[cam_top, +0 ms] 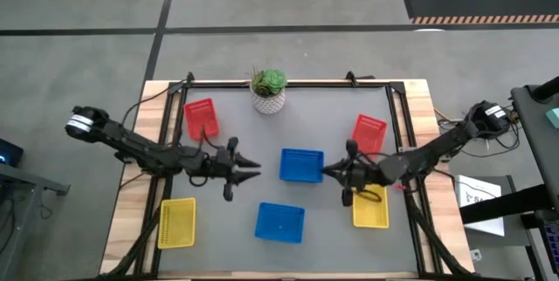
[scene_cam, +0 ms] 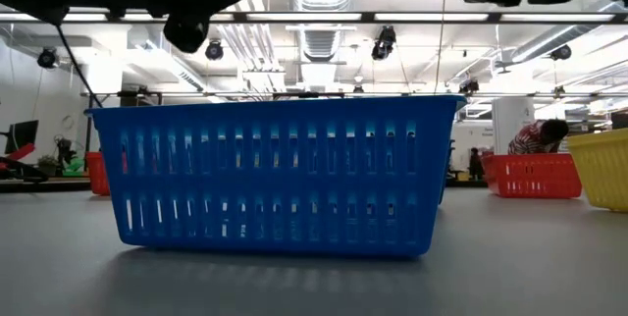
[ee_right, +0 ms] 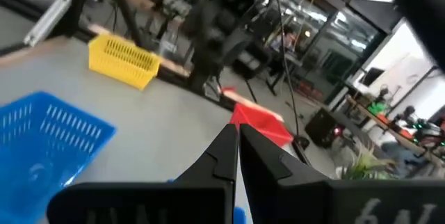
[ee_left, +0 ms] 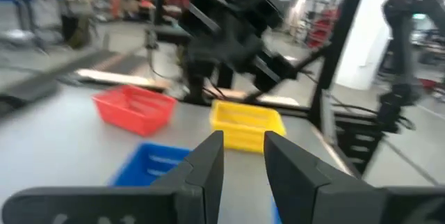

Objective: Stack baskets by color
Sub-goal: Stack the bottom blue basket on the blue baskets

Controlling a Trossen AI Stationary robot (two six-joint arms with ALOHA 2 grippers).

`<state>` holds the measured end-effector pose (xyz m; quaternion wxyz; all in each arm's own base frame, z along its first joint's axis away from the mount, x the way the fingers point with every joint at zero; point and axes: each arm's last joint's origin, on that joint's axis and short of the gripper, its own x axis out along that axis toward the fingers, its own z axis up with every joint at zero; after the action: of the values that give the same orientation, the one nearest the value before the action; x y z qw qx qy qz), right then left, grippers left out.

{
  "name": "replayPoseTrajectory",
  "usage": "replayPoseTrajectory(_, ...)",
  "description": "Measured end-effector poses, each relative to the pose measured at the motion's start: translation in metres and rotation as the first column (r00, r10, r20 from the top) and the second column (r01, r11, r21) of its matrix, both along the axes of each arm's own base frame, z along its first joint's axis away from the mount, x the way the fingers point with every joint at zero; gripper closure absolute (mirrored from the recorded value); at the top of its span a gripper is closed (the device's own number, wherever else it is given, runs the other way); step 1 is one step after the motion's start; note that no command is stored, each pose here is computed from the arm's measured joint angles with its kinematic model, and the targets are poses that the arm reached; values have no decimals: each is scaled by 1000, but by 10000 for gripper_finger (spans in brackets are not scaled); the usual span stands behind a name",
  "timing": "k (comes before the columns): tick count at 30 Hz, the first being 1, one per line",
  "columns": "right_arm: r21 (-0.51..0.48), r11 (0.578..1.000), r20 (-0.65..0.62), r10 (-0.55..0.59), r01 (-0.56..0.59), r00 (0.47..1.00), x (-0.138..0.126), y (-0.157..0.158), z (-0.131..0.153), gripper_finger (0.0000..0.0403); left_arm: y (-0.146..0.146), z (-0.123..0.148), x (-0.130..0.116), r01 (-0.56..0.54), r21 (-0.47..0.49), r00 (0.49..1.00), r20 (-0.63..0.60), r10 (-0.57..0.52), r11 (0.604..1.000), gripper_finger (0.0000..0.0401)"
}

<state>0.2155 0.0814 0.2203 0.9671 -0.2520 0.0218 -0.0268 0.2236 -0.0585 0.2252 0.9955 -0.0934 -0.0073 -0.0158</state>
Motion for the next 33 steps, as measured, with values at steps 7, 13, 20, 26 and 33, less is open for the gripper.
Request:
replayPoseTrajectory(7,19,1000,-2,21,-21,1000,1,-3,-3,394,-23,2,13,20,-44,991,130,-14,999,313)
replayPoseTrajectory(13,10,1000,20,16,-16,1000,12,1,8,394,-27,2,19,17,-25,971,238,-10,1000,313)
replayPoseTrajectory(20,-18,1000,-127,12,-14,992,37,11,21,394,-26,1,17,16,-22,973,231,-11,1000,313)
replayPoseTrajectory(26,-25,1000,-246,2,-8,969,60,21,34,394,-25,0,14,14,-15,974,226,-11,1000,313)
replayPoseTrajectory(33,50,999,-385,11,9,923,78,41,43,394,-19,15,-2,-36,120,955,296,-1,992,313)
